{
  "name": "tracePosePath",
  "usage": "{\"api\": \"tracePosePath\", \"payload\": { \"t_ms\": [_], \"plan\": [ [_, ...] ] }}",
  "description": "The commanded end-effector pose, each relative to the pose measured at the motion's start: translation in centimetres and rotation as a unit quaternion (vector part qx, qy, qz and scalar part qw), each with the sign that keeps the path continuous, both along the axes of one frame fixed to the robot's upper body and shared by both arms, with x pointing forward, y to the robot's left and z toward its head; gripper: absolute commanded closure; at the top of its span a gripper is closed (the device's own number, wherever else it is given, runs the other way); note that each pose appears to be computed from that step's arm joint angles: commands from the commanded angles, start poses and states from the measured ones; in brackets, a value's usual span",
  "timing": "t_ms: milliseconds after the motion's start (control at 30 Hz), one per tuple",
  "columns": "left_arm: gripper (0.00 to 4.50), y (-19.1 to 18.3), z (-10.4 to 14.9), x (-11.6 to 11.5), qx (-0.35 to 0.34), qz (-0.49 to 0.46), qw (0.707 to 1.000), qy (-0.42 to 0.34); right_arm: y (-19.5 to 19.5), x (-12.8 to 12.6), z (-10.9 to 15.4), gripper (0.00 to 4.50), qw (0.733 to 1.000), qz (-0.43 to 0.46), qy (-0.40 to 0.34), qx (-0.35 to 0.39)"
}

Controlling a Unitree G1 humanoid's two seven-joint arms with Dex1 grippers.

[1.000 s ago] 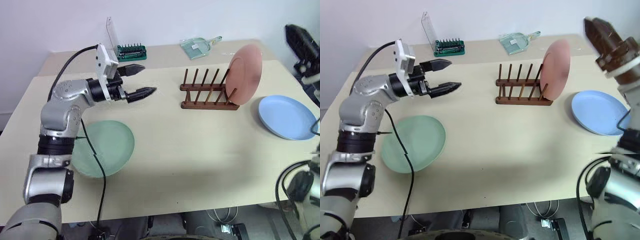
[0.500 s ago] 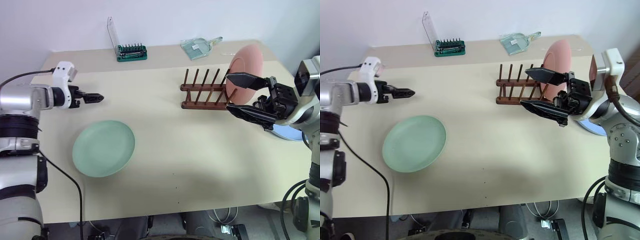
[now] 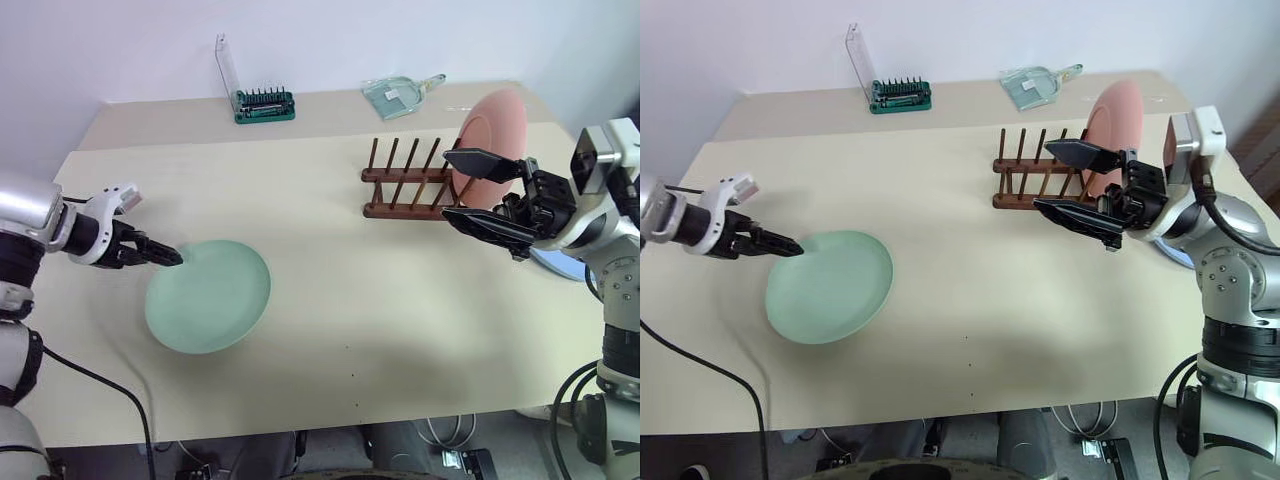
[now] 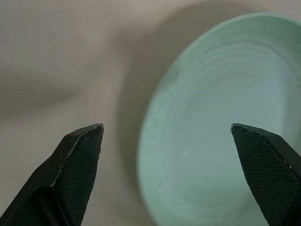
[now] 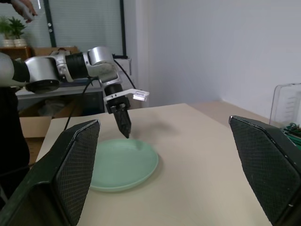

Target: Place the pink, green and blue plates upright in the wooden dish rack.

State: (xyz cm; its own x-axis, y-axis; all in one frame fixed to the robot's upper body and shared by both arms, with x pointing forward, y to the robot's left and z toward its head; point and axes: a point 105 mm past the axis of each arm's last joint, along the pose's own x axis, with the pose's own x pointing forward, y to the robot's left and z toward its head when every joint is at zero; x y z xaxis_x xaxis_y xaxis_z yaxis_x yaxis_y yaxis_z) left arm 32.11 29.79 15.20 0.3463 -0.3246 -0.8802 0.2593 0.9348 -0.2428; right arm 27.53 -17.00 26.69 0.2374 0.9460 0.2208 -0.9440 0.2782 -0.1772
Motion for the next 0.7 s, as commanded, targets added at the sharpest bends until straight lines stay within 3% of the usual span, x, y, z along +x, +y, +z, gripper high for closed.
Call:
{"api": "tracePosePath", "payload": {
  "t_ms": [33, 333, 433, 667, 700],
  "plan": [
    [0.0, 1.1, -1.2, -0.7, 0.017, 0.0, 0.999, 0.05, -0.1, 0.0, 0.8, 0.01, 1.0, -0.007, -0.021, 0.006],
    [0.0, 0.9, -2.7, -1.0, 0.008, -0.03, 0.993, 0.113, -0.8, -0.1, 1.4, 0.01, 0.999, -0.029, -0.027, 0.011],
    [0.92, 1.0, -3.5, -0.8, 0.017, -0.031, 0.992, 0.12, -1.0, 0.0, 1.4, 0.0, 0.999, -0.037, -0.027, 0.012],
    [4.43, -0.2, -3.9, 0.3, 0.013, -0.032, 0.993, 0.112, -1.3, -0.3, 1.5, 0.0, 0.998, -0.048, -0.03, 0.012],
    [4.48, -0.2, -3.8, 0.4, 0.012, -0.031, 0.993, 0.112, -1.3, -0.3, 1.6, 0.0, 0.998, -0.049, -0.03, 0.013]
  ]
}}
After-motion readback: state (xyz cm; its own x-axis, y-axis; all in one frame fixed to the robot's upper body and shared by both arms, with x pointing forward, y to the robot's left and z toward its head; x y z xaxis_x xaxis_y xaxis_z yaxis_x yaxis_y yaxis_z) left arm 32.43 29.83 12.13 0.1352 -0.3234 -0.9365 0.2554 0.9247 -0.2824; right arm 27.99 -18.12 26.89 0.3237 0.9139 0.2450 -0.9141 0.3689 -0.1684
